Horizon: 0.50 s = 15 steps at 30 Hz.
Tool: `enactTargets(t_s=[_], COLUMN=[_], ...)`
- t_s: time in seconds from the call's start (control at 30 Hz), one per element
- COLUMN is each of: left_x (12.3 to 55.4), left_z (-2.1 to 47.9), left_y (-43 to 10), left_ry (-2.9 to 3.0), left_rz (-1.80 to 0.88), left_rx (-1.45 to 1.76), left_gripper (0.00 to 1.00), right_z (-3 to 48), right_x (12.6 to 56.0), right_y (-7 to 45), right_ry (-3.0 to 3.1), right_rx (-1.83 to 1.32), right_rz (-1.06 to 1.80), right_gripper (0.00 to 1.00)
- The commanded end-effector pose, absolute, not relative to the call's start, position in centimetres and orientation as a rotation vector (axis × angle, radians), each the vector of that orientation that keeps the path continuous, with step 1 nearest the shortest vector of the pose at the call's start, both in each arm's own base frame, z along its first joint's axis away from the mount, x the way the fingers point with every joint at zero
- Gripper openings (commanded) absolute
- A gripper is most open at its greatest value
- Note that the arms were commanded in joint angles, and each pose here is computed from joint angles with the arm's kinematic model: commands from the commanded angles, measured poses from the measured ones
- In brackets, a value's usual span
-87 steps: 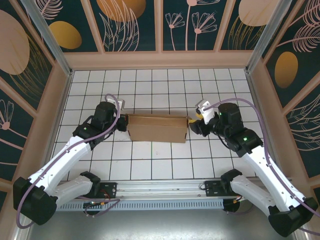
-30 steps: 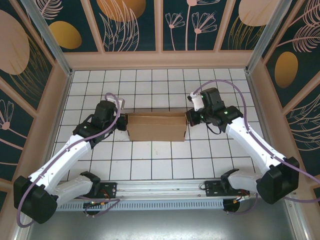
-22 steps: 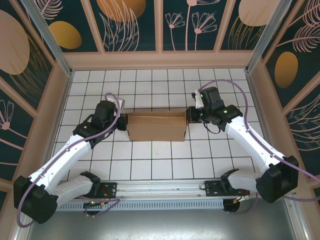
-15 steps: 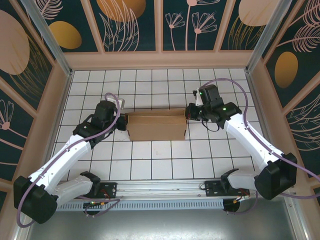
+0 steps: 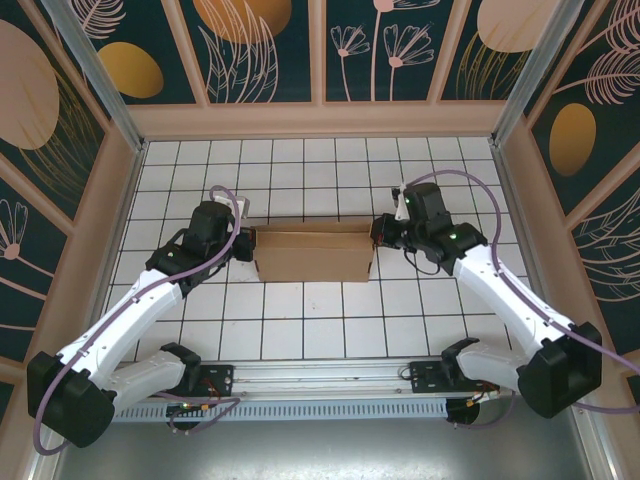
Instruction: Fold the paper box
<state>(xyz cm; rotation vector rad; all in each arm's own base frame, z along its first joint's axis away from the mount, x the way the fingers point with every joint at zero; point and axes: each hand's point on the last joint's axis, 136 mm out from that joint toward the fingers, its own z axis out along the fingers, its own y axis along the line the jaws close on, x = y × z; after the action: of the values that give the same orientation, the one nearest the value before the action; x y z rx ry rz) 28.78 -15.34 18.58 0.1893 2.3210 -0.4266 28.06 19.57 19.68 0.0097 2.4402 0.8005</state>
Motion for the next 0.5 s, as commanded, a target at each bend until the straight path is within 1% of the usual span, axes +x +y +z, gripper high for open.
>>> enactTargets(t_s=[0.0,0.47], left_x=[27.7,27.7], left_z=[16.9,16.7], left_y=[-15.0,-14.5], left_ry=[2.402,2.407], left_rz=[-0.402,-0.364], left_rx=[0.196,0.192], left_gripper=[0.00,0.00], right_z=[16.2,15.3], right_x=[26.2,26.4], right_y=[18.3,15.2], right_ry=[2.546,2.505], right_rx=[0.051,-0.079], right_rz=[0.732,0.422], right_gripper=[0.00,0.00])
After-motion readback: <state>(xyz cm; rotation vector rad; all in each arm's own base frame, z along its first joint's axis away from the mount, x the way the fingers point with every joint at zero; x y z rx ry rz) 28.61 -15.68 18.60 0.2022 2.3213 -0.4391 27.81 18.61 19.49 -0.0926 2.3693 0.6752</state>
